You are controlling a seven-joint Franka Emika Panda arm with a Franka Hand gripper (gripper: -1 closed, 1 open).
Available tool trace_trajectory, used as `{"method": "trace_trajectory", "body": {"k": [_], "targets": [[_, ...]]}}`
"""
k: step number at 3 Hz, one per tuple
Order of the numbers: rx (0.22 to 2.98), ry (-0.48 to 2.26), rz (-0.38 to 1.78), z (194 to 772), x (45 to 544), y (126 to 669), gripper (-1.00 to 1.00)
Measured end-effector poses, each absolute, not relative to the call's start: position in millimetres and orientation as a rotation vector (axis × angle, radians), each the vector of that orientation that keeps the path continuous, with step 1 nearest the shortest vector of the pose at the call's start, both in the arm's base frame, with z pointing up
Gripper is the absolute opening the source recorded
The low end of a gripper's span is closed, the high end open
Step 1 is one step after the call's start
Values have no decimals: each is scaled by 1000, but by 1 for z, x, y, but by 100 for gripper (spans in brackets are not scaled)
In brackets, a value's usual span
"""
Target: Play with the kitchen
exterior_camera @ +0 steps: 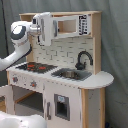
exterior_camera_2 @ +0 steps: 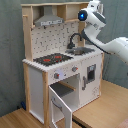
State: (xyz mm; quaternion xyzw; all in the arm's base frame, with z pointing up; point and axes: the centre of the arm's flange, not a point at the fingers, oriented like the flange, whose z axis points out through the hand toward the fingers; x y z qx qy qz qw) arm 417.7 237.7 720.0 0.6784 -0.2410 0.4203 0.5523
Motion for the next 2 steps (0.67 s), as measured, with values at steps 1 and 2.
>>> {"method": "trace_trajectory", "body": {"k": [1, 2], "targets": [[1595, -576, 1008, 717, 405, 222, -100], [1578, -574, 1026, 714, 398, 206, -100]]}}
